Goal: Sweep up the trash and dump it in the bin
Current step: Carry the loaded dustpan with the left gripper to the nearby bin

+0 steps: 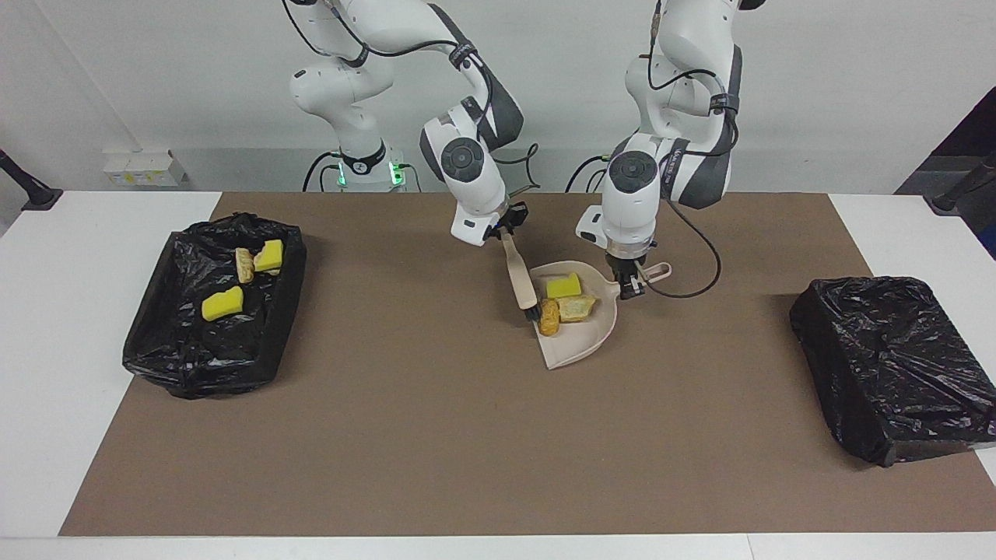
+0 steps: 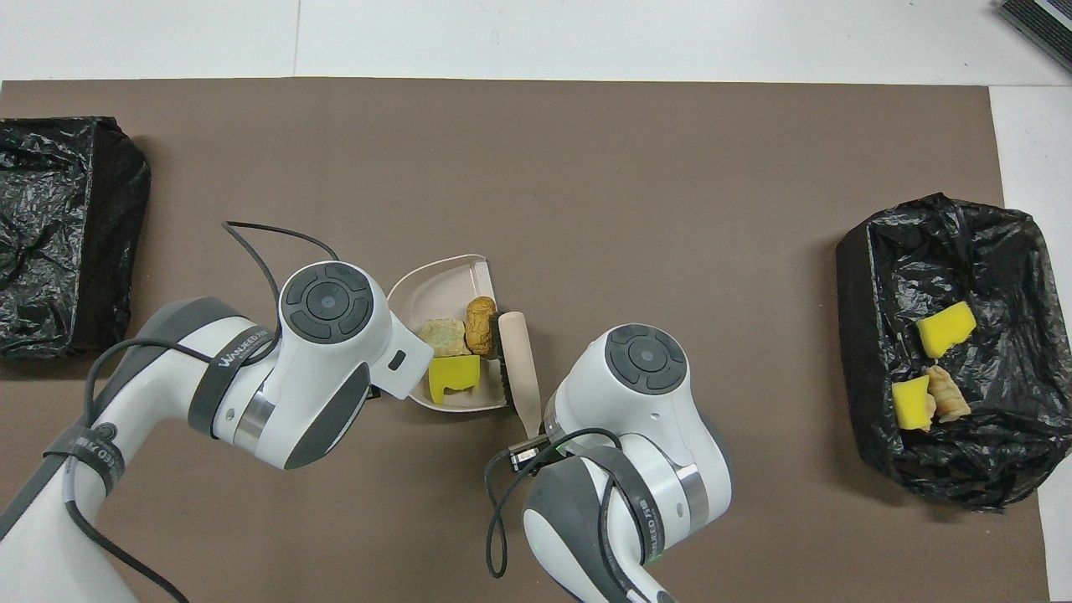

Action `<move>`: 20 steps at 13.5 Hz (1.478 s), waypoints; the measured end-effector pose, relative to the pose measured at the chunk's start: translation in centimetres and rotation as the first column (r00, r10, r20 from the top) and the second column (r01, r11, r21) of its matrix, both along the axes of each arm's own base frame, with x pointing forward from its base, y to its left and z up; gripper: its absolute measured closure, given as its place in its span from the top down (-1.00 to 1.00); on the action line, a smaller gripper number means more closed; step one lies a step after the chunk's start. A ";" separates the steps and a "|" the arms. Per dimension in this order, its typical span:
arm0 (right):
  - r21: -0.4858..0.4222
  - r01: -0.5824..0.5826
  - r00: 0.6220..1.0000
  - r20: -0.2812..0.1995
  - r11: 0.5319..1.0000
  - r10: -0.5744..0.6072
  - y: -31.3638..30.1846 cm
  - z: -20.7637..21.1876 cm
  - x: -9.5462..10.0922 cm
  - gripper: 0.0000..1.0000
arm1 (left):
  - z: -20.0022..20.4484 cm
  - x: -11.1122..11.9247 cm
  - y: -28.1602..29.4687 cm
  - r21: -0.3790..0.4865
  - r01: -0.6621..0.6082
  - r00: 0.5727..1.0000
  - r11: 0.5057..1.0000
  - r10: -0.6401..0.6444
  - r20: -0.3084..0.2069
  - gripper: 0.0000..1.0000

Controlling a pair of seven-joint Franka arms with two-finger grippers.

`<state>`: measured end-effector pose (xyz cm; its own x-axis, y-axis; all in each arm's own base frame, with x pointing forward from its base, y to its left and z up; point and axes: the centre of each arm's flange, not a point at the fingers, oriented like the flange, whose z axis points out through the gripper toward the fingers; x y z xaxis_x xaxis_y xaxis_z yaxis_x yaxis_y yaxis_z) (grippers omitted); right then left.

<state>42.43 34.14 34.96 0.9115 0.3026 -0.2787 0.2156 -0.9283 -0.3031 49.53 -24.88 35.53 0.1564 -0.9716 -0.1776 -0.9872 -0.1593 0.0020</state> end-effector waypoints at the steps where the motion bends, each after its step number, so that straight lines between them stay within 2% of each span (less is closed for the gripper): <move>1: -0.007 -0.001 1.000 -0.006 1.000 0.001 -0.2 0.8 0.1 -0.47 | 0.0 0.0 0.0 0.000 0.000 1.000 1.000 0.000 0.000 -0.34; 4: -0.085 -0.033 0.999 0.031 0.996 0.036 -1.6 2.6 0.3 -0.47 | 0.0 0.0 0.0 0.000 0.000 1.000 1.000 0.000 0.000 -0.34; 7: -0.214 -0.073 0.995 0.054 0.974 0.087 -2.9 2.9 0.5 -0.47 | 0.0 -0.1 0.0 -0.001 0.003 1.000 1.000 -0.003 0.000 -0.34; 9: -0.276 -0.046 0.994 0.082 0.960 0.071 -5.1 4.5 1.9 -0.47 | 0.0 0.0 0.0 -0.004 0.028 1.000 1.000 -0.028 0.001 -0.34; 11: -0.291 0.023 0.995 0.097 0.956 0.005 -9.2 7.4 3.9 -0.47 | 0.1 0.3 0.1 -0.014 0.070 0.998 0.997 -0.070 0.009 -0.34; 14: -0.304 0.108 0.992 0.096 0.947 -0.082 -14.1 10.1 5.9 -0.47 | 0.0 1.3 1.3 -0.052 0.119 0.992 0.992 -0.117 0.039 -0.34; 16: -0.311 0.131 0.990 0.081 0.941 -0.111 -15.6 10.5 6.3 -0.47 | 0.1 1.8 2.2 -0.093 0.125 0.992 0.988 -0.122 0.035 -0.34; 18: -0.324 0.131 0.991 0.060 0.937 -0.118 -15.4 10.8 5.8 -0.47 | 0.7 3.0 4.4 -0.161 0.136 0.991 0.977 -0.132 0.034 -0.34; 20: -0.319 0.162 0.987 0.039 0.934 -0.158 -13.8 11.1 4.4 -0.47 | 2.5 4.2 7.9 -0.190 0.142 0.989 0.971 -0.132 0.063 -0.34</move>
